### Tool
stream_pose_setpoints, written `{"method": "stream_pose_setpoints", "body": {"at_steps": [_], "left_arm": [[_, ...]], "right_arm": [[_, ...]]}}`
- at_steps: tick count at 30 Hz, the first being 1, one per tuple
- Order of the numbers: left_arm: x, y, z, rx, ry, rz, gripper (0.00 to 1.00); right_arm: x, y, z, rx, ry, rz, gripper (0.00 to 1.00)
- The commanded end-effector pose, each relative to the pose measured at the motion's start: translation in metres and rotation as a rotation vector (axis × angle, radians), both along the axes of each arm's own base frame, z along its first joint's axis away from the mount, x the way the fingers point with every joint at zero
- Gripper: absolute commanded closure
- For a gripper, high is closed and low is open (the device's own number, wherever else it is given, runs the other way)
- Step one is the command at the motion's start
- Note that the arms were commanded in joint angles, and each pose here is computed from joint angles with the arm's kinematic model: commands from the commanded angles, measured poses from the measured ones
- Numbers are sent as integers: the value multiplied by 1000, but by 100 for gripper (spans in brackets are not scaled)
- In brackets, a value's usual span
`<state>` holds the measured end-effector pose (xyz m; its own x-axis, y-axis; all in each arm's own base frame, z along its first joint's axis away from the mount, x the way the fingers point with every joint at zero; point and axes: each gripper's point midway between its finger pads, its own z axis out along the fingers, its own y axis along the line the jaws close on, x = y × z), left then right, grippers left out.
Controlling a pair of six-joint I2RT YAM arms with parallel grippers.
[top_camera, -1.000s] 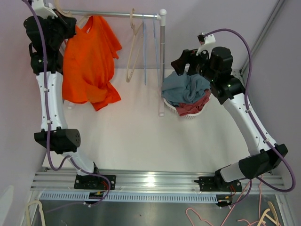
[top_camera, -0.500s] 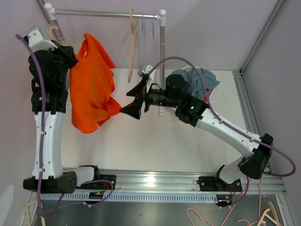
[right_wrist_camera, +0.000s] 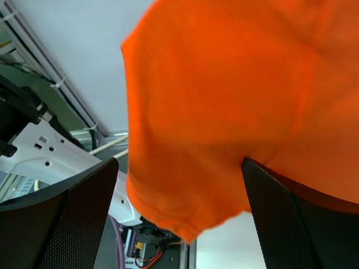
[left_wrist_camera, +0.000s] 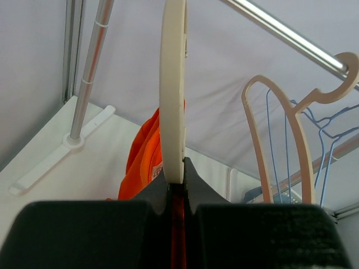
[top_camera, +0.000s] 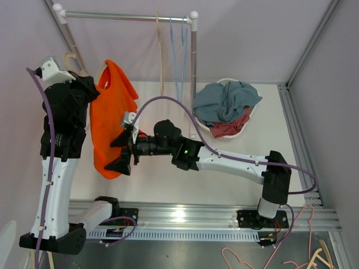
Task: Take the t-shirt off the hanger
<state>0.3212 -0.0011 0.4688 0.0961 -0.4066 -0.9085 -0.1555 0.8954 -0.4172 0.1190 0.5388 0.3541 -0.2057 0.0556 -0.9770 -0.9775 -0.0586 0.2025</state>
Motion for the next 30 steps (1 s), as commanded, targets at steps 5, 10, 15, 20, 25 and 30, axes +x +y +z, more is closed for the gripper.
{"method": "stream_pose_setpoints", "body": {"at_steps": [5,10,15,20,25,30], "left_arm": [[-10,-2,12,-41,-90,-2,100],[-5,-4,3,-44,-71,-9,99],[5,-5,-9,-44,-46,-5,99],[20,-3,-8,-9,-30,11,99],[45,3,15,30,-29,45,99],[74,10,30,58,-16,59,99]], "right_arm": [[-20,41,39,83,-51,18,5],[-20,49,23,30,-39,-2,68],[-25,32,11,-7,-18,-37,100],[-67,1,23,-5,-41,22,100],[-148,-23,-13,-124,-83,252,100],[-193,-61,-48,-197,11,430,100]]}}
